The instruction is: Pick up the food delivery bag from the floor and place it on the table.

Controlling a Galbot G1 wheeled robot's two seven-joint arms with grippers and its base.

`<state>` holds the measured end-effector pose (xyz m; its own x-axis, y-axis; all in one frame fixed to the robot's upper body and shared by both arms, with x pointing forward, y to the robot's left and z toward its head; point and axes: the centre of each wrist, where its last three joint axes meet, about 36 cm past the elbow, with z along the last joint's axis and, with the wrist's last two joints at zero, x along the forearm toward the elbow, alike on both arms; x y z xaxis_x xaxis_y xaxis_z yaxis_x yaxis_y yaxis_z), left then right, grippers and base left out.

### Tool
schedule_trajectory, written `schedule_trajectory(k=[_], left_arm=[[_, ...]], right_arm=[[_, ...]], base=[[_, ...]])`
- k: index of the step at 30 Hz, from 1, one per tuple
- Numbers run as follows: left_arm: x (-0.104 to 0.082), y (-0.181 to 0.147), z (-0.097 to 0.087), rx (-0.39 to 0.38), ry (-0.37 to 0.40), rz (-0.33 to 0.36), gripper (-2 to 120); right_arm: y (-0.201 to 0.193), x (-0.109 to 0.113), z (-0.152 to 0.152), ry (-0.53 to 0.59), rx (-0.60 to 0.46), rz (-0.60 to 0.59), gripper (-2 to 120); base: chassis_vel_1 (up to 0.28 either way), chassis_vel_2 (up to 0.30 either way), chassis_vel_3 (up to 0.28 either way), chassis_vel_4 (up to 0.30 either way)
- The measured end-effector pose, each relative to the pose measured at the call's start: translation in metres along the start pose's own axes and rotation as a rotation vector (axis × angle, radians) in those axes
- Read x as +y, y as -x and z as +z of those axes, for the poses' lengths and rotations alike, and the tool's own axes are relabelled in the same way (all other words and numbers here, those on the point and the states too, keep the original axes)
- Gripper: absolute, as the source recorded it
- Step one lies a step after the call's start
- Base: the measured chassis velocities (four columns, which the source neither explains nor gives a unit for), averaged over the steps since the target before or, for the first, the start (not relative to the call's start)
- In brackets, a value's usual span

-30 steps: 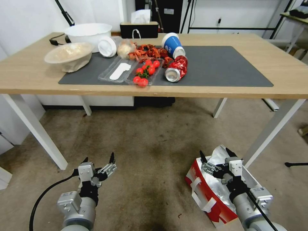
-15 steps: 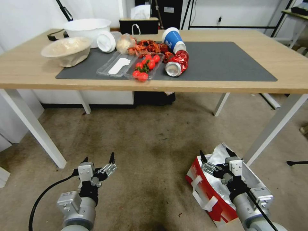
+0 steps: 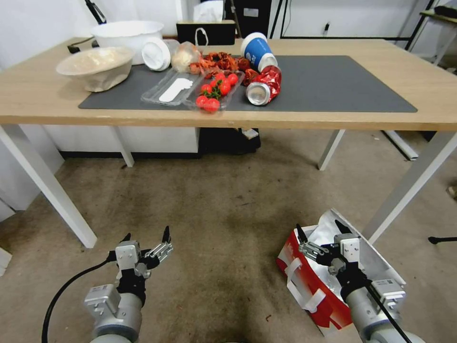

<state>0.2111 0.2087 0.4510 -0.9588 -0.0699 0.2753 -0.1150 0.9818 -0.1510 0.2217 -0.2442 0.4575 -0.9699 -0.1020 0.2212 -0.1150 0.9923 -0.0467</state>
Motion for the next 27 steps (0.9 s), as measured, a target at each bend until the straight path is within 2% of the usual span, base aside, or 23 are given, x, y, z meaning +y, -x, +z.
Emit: schedule_trajectory(k=[27], left_arm=[[0.0009,0.0024,0.0028,0.002,-0.001,0.002,100]], right_arm=[[0.0024,-0.0012,0.0021,0.000,-0.001,0.002,100]], base=[[0.000,0.000,0.000,0.000]])
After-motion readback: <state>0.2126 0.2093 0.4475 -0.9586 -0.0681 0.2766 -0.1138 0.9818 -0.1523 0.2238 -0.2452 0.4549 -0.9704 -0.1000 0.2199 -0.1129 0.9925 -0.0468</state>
